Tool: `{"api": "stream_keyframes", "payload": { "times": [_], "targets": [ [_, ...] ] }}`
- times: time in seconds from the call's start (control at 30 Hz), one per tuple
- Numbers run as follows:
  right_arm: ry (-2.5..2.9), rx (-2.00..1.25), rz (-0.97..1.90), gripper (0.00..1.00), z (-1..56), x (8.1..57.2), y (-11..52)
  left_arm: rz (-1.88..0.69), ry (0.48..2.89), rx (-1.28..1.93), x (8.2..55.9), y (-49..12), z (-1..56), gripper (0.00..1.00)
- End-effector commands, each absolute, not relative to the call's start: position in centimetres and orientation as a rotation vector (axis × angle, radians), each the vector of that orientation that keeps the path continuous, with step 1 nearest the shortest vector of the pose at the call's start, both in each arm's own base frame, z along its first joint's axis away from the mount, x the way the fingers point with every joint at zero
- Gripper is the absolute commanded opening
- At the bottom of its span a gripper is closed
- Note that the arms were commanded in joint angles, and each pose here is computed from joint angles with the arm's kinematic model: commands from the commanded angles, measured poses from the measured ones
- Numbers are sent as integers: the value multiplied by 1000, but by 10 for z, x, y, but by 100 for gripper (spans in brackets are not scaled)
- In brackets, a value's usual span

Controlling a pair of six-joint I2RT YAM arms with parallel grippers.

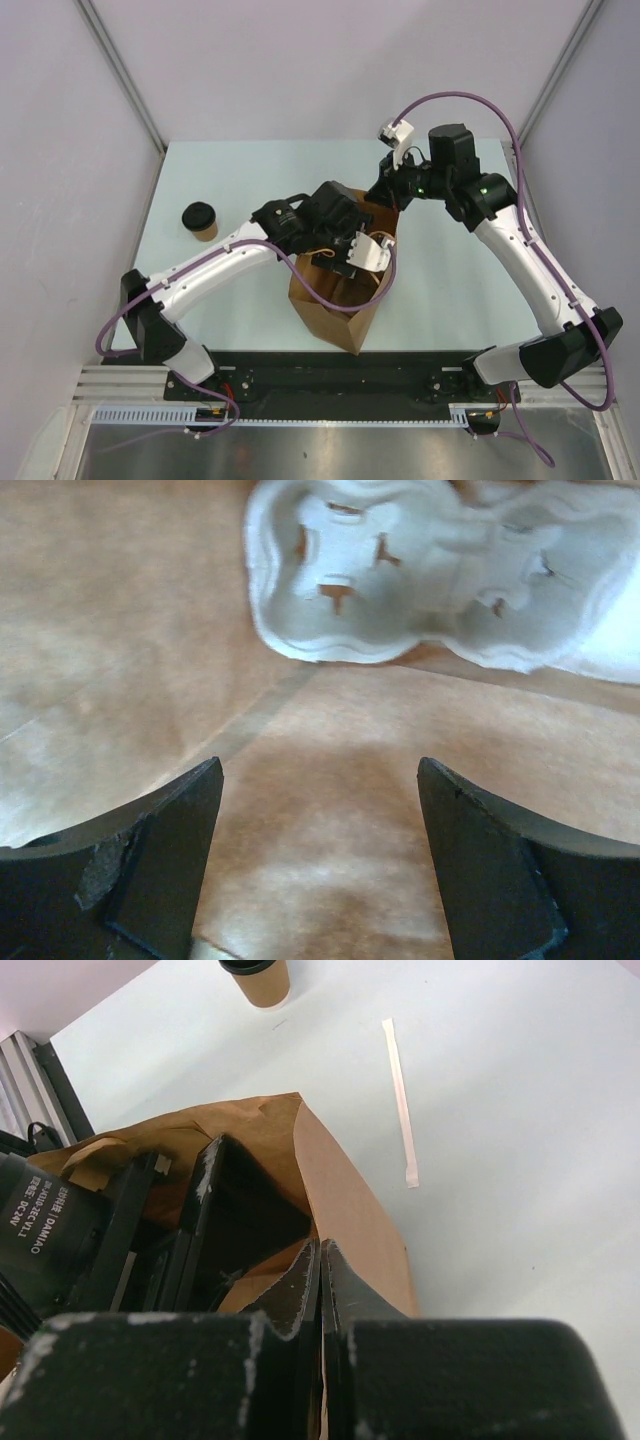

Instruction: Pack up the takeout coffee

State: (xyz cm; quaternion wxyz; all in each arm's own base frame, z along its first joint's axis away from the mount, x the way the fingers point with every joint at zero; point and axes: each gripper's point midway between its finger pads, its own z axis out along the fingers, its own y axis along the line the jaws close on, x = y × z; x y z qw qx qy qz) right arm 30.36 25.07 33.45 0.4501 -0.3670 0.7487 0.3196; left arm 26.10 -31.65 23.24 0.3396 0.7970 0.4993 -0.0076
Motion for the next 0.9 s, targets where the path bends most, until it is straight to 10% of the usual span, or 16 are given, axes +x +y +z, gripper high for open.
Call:
{"api": "stream_keyframes", "payload": {
  "times": [0.0,0.87],
  "targets": [
    [1776,-928,779,0,350,300,248,14,1210,2148,251,-306,250,84],
    [1769,-911,774,0,345,306,248,-181,935,1698,227,-336,367,85]
  ]
}}
